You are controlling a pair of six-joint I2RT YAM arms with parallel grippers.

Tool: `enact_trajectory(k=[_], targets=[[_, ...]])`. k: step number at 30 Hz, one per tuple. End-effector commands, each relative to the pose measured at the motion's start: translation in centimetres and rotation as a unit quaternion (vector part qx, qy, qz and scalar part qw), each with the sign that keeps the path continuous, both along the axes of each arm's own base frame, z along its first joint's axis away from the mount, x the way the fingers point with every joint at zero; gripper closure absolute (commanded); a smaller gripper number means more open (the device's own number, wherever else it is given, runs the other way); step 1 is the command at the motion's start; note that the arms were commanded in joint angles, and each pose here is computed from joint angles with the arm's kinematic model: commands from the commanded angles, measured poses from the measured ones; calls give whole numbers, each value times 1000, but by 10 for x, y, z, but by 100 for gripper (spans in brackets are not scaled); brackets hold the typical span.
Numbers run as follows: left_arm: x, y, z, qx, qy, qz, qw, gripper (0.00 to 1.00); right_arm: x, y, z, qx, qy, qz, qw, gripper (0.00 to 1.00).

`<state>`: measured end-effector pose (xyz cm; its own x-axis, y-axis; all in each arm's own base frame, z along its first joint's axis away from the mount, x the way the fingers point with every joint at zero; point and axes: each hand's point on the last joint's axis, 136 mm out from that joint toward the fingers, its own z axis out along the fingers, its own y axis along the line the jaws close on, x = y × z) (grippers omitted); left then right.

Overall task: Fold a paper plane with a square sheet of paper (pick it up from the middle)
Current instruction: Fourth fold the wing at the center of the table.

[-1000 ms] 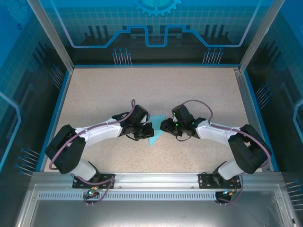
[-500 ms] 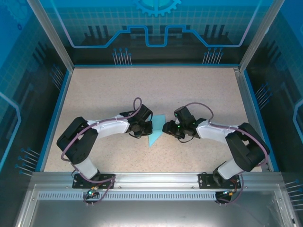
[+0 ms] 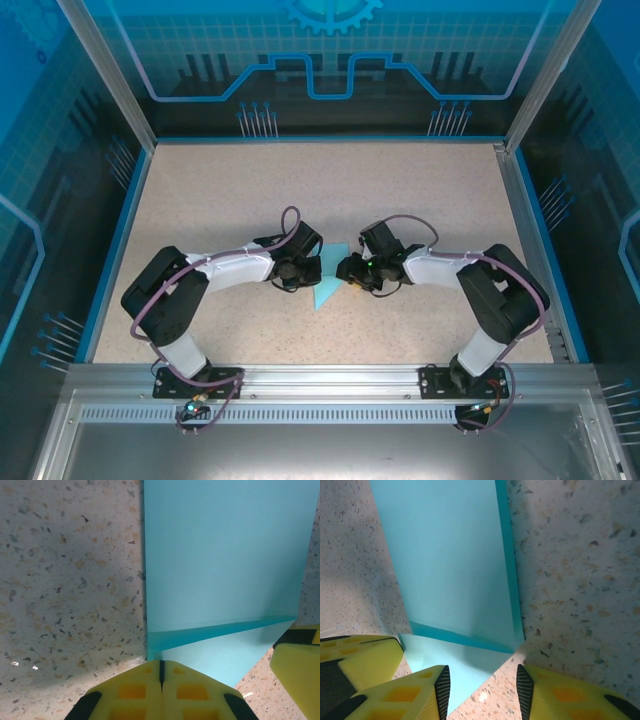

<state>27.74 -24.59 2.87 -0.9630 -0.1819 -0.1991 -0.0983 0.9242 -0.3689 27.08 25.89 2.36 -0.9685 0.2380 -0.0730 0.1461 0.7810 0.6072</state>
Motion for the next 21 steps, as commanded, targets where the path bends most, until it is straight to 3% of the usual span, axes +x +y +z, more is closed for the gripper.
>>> enact_trajectory(k=[1, 17, 21], targets=[[0, 5, -3, 15, 4, -1, 1000, 100, 7, 8, 4, 18, -3, 9, 1000, 58], [-1, 8, -2, 12, 3, 1, 1000, 100, 5, 32, 11, 93, -26, 52, 994, 65], [-2, 10, -1, 13, 3, 1, 1000, 100, 2, 32, 8, 93, -21, 55, 994, 73]])
